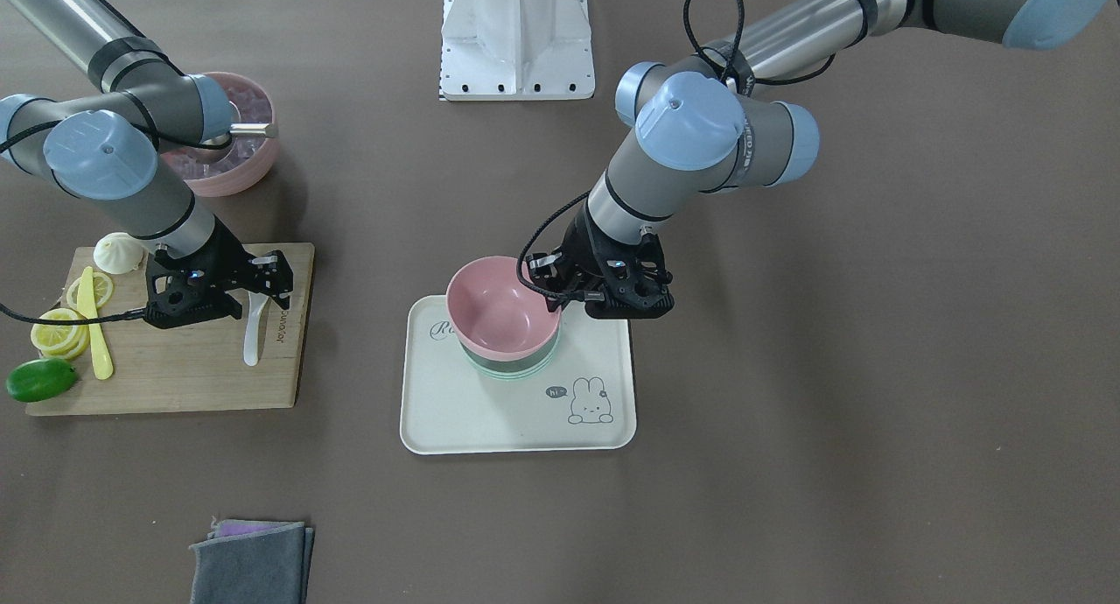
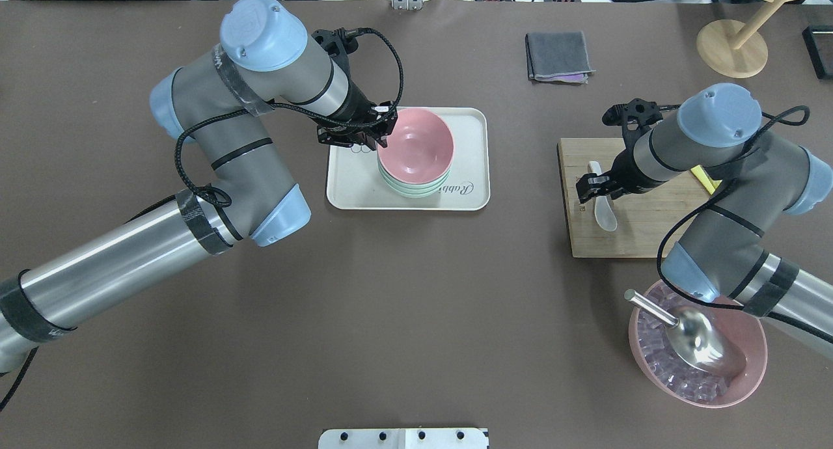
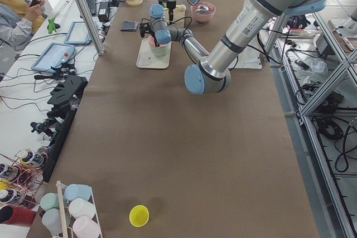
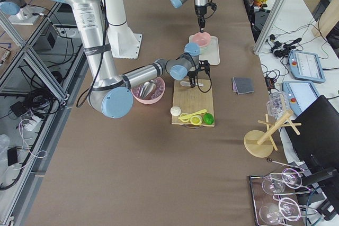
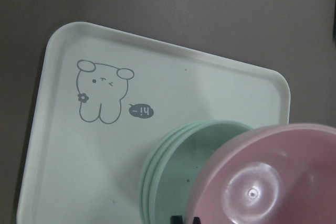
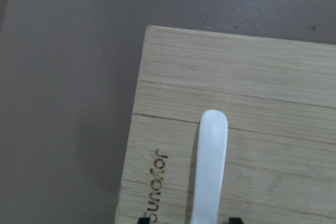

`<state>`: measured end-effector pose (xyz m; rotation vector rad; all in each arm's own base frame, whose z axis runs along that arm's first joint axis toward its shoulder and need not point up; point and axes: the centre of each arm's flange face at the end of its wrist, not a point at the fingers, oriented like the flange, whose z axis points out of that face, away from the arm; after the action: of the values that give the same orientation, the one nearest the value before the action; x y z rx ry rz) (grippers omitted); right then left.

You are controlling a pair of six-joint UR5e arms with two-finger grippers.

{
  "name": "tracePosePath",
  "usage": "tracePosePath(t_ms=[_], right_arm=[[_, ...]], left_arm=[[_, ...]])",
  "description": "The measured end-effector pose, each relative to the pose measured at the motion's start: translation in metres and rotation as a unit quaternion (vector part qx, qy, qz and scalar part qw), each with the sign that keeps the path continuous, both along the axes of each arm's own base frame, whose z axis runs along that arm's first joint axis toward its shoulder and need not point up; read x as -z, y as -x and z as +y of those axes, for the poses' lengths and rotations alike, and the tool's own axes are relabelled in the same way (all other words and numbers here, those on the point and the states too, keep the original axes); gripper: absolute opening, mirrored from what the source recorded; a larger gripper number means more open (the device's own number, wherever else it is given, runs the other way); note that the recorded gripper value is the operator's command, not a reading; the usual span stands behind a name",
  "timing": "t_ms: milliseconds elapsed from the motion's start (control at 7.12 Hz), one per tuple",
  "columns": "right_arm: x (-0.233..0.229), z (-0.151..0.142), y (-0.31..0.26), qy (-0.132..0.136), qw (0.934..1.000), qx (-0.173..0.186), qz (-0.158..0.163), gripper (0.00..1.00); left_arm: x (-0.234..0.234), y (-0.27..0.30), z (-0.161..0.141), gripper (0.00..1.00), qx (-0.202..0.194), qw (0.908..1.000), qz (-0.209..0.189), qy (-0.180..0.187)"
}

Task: Stack pink bowl on green and place spoon
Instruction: 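Release pink bowl and lift left gripper while right gripper lifts spoon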

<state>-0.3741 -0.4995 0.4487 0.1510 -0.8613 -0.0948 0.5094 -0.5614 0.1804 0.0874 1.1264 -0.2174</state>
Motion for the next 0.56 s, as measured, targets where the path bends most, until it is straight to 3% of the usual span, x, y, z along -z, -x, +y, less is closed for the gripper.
tracePosePath(t_ms=[140,561], right_arm=[[0.000,0.000,0.000,0.003,1.0000,-0.002,0.000,0.00],[0.021,-0.007,0.004,0.020,0.9993,-0.028,-0.016,0.00]], left_arm=[[0.001,0.004,-0.001,0.98,0.008,1.0000,-0.001,-0.003],[0.005,0.068,-0.006,0.98,0.021,0.9998,0.000,0.006]])
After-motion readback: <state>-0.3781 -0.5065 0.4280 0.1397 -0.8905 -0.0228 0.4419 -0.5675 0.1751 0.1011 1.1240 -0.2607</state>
